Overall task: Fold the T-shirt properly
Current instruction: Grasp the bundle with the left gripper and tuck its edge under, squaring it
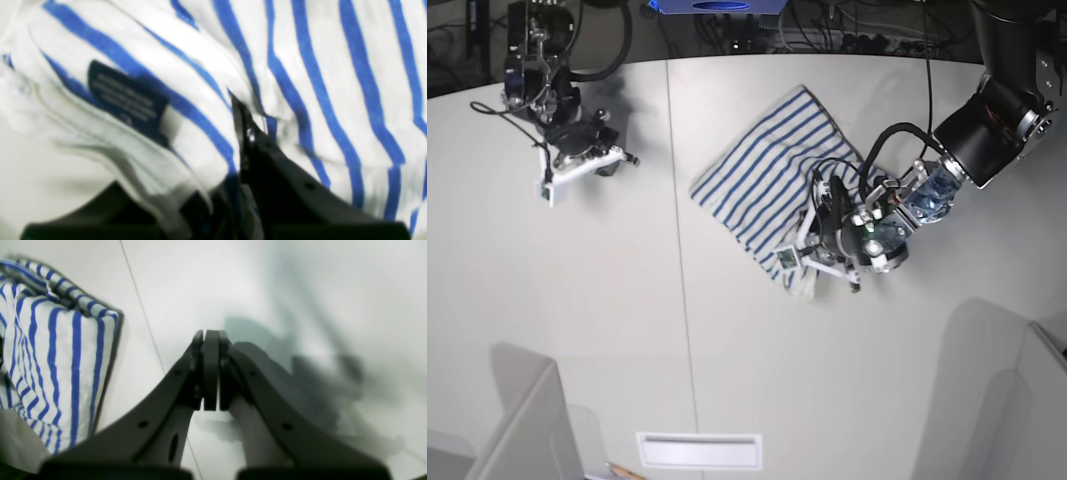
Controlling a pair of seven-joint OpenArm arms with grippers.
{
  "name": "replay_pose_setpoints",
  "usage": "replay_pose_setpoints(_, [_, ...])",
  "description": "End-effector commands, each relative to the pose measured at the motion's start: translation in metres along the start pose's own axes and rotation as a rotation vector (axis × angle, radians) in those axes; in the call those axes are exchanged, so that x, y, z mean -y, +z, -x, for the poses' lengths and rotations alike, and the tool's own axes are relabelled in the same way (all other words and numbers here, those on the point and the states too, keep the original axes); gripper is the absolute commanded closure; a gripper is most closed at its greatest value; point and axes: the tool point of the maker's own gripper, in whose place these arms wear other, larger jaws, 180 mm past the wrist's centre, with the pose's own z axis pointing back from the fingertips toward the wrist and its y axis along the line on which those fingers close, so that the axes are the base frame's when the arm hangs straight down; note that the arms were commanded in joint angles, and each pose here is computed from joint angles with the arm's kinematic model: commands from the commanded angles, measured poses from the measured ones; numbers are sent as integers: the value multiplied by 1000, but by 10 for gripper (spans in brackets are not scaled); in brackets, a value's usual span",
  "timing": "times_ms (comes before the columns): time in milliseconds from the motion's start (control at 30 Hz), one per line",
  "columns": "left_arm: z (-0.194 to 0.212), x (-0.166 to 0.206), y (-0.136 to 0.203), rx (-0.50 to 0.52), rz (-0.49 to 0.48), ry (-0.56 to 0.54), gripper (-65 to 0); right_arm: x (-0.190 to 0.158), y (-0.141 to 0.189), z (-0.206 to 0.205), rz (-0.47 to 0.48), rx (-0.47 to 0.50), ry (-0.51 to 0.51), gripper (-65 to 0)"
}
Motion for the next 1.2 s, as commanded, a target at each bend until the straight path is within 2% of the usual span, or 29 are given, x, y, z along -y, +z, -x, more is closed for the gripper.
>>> replay_pose_setpoints(0, [3, -3, 0, -35, -20, -67, 0, 3, 5, -12, 4, 47, -2, 0])
replay_pose_setpoints(133, [-19, 6, -7, -5, -51, -286, 0, 13, 8, 0, 28, 24, -22, 0])
replay_pose_setpoints(200, [-29, 16, -13, 13, -51, -353, 0, 18, 9, 7, 40, 17, -26, 0])
replay_pose_setpoints(333, [-55, 35, -18, 38, -31, -447, 0, 30, 13, 13, 68, 65, -31, 0])
replay_pose_setpoints(567, [-81, 47, -31, 54, -7, -440, 0, 37, 16, 21, 89, 87, -83, 0])
replay_pose_setpoints(733, [-81, 49, -37, 47, 5, -432, 0, 34, 16, 24, 86, 89, -111, 0])
replay_pose_setpoints(933, [-85, 58, -39, 13, 9, -558, 0, 31, 15, 24, 78, 88, -109, 0])
replay_pose_setpoints(1167, [-88, 52, -36, 16, -2, -564, 0, 31, 15, 27, 79, 82, -110, 0])
